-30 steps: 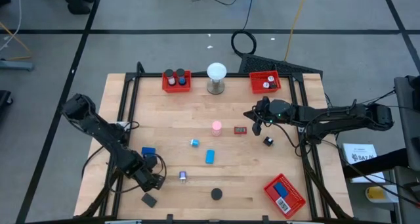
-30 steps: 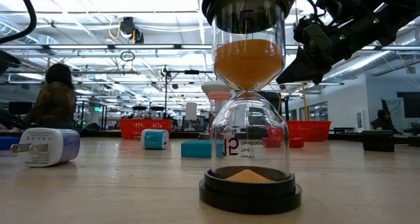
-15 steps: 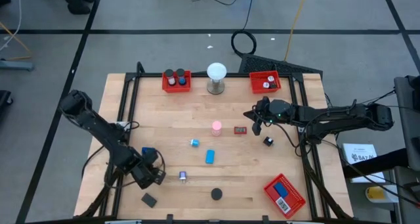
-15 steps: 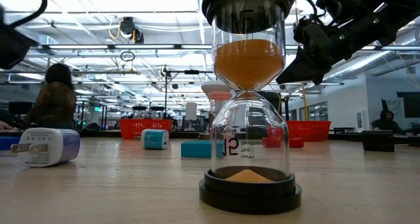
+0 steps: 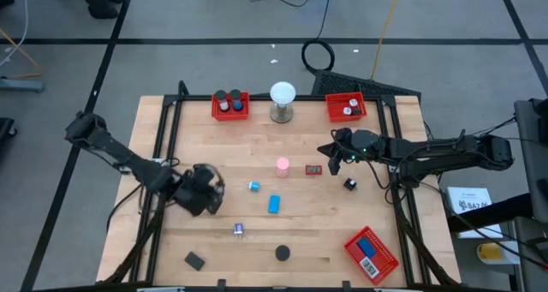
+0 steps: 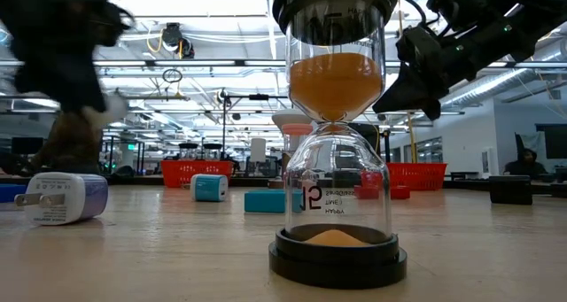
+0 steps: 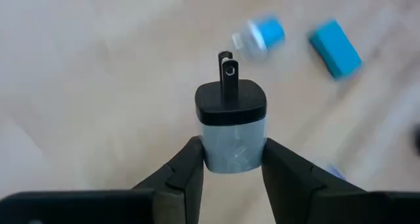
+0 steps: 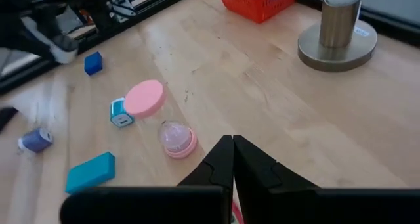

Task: Pick & Place Office items
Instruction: Put the white charger adapter into the top right red bin

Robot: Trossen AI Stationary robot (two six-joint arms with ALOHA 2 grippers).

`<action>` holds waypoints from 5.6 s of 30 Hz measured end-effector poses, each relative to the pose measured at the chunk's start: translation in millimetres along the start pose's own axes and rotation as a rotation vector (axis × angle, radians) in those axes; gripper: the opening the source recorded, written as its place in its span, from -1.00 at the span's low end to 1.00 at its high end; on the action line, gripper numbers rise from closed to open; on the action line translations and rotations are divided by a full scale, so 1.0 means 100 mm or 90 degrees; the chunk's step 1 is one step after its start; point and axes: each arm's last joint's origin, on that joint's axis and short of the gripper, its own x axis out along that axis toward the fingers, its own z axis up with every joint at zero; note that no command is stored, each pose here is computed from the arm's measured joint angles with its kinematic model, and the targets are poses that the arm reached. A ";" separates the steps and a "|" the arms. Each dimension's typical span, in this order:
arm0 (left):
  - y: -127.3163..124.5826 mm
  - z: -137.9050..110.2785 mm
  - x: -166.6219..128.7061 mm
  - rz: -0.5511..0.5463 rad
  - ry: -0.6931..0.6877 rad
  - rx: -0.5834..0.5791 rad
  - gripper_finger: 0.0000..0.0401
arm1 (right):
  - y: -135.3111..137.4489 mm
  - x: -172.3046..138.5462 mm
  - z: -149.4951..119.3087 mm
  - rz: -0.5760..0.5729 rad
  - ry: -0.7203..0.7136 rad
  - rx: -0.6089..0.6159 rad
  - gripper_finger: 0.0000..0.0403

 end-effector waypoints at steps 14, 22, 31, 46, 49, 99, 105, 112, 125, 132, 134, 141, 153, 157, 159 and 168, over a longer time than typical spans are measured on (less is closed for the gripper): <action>-0.09 1.01 0.42 -0.088 -0.247 0.276 -0.34 | 0.12 -0.02 0.11 0.098 0.033 0.147 -1.00; -0.14 1.23 0.61 -0.202 -0.289 0.364 -0.34 | 0.37 -0.07 0.43 0.158 -0.006 0.137 -0.76; -0.12 1.29 0.66 -0.213 -0.300 0.395 -0.34 | 0.59 0.26 0.74 0.201 0.041 0.027 -0.26; -0.12 1.28 0.66 -0.219 -0.291 0.399 -0.34 | 0.81 1.01 1.10 0.275 0.063 -0.187 -0.17; -0.12 1.28 0.66 -0.220 -0.291 0.400 -0.34 | 0.79 1.02 1.07 0.271 0.076 -0.192 -0.24; 0.14 1.38 0.45 -0.130 -0.275 0.274 0.22 | 0.65 0.93 1.26 0.205 0.015 -0.160 -0.96; 0.20 1.37 0.41 -0.115 -0.256 0.205 0.08 | 0.54 0.82 1.31 0.139 0.024 -0.138 -0.96; 0.22 1.30 0.41 -0.052 -0.261 0.128 -0.36 | 0.31 0.54 1.40 -0.018 0.048 -0.108 -0.96; 0.07 1.38 0.33 -0.127 -0.359 0.201 -0.98 | -0.32 0.19 1.40 -0.253 0.072 0.064 -0.95; 0.35 1.12 0.56 -0.208 -0.481 0.094 -0.99 | -0.93 0.11 1.32 -0.371 0.079 0.141 -0.95; 0.45 1.02 0.62 -0.210 -0.493 0.056 -0.98 | -1.11 0.10 1.29 -0.418 0.082 0.155 -0.95; 0.52 0.87 0.66 -0.219 -0.486 0.027 -0.99 | -1.62 0.24 1.06 -0.503 0.102 0.194 -0.95; 0.50 0.90 0.65 -0.204 -0.499 0.018 -0.99 | -1.90 0.38 0.77 -0.554 0.087 0.211 -0.95; 0.51 0.90 0.65 -0.203 -0.497 0.017 -0.95 | -1.95 0.36 0.68 -0.565 0.094 0.219 -0.95; 0.51 0.90 0.65 -0.201 -0.495 0.018 -0.95 | -1.96 0.37 0.63 -0.563 0.082 0.221 -0.95; 0.51 0.90 0.66 -0.192 -0.494 0.035 -0.95 | -1.97 0.38 0.50 -0.558 0.044 0.233 -0.96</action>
